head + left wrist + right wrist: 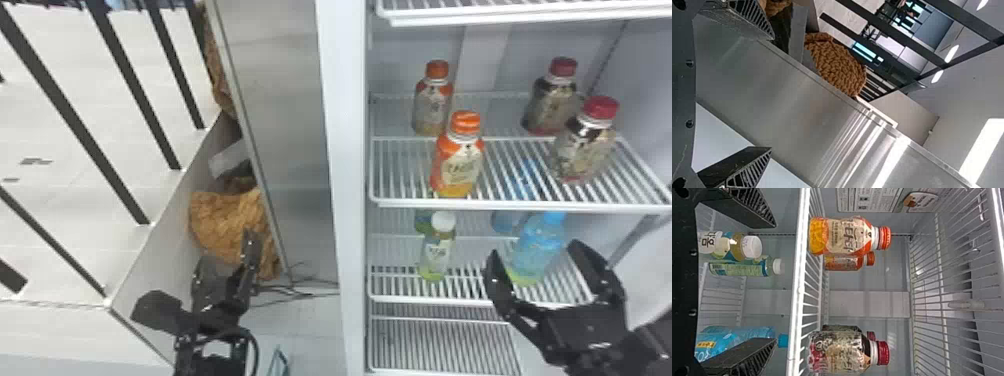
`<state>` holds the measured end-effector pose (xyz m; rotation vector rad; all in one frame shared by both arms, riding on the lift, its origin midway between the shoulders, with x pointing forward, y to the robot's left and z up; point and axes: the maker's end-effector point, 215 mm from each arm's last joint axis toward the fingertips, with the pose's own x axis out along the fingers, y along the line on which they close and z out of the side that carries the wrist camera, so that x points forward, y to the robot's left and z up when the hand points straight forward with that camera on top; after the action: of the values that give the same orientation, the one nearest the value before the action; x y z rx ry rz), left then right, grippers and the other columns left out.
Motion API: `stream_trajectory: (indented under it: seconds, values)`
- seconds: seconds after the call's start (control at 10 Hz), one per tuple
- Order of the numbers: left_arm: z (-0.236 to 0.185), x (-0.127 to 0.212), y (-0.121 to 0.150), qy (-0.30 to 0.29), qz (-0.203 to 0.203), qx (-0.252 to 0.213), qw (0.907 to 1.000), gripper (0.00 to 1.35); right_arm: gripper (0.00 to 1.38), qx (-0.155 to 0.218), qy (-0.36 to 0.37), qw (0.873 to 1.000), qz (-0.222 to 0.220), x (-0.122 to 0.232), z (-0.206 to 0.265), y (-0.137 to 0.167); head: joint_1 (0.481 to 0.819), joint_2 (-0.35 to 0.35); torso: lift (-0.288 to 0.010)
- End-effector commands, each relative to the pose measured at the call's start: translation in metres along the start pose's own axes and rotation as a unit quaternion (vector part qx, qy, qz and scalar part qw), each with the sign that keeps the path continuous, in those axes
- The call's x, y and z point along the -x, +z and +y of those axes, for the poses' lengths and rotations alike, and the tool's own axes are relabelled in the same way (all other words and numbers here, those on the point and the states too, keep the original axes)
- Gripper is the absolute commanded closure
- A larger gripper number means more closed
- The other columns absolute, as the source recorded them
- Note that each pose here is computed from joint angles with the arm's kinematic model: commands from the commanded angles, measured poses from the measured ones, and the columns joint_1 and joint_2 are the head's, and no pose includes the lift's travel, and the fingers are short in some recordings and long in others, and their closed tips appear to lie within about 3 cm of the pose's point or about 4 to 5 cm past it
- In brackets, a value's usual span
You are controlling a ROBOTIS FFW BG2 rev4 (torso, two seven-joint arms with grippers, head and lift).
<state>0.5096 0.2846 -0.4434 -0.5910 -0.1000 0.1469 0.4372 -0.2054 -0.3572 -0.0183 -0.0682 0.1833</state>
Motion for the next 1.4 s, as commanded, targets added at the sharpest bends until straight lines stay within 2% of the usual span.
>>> stream_trajectory:
  seconds: [0.0, 1.3]
  values:
    - [0.0, 0.0, 0.0, 0.0, 0.0, 0.0, 1.0, 0.0, 0.0, 0.0, 0.0, 1.0, 0.0, 0.0, 0.0, 0.0, 0.695, 0.093, -0.04]
    - [0.0, 0.0, 0.0, 0.0, 0.0, 0.0, 1.0, 0.0, 0.0, 0.0, 0.0, 1.0, 0.0, 0.0, 0.0, 0.0, 0.695, 0.093, -0.04]
